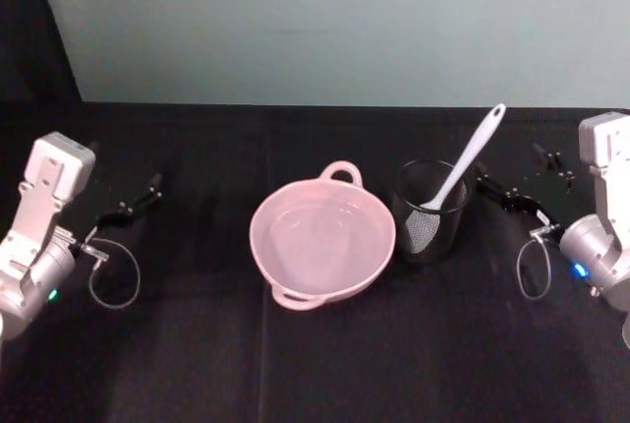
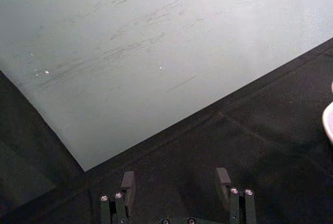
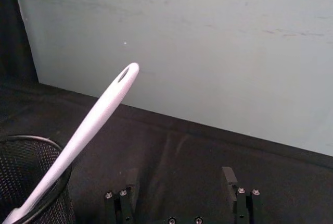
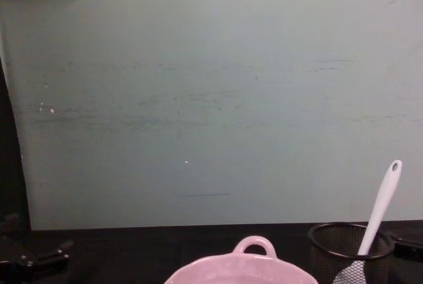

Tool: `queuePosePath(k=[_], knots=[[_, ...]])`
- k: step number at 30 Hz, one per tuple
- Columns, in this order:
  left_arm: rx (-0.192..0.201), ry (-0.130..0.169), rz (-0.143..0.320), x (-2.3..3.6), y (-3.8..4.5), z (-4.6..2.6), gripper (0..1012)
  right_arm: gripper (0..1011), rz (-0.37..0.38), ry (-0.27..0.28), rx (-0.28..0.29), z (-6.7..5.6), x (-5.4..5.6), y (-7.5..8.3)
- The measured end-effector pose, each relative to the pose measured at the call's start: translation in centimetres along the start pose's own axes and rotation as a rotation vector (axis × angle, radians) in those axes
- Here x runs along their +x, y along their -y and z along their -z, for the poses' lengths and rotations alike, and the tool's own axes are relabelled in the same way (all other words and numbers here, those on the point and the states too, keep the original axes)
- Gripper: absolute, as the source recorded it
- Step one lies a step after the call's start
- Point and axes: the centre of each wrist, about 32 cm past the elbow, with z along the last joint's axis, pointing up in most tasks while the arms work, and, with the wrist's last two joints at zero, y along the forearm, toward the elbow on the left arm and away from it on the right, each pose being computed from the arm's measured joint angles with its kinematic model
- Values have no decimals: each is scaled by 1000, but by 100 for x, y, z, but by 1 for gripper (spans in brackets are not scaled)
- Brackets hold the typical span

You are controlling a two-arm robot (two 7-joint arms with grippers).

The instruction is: Use the one hand to pick up the spoon and stir the clear water in the bowl.

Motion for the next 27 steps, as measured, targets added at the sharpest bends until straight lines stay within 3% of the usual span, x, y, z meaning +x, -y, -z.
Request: queuePosePath(k=[27], knots=[[0, 0, 0, 0, 0, 0, 1011, 1002, 2, 5, -2, -7, -8, 4]])
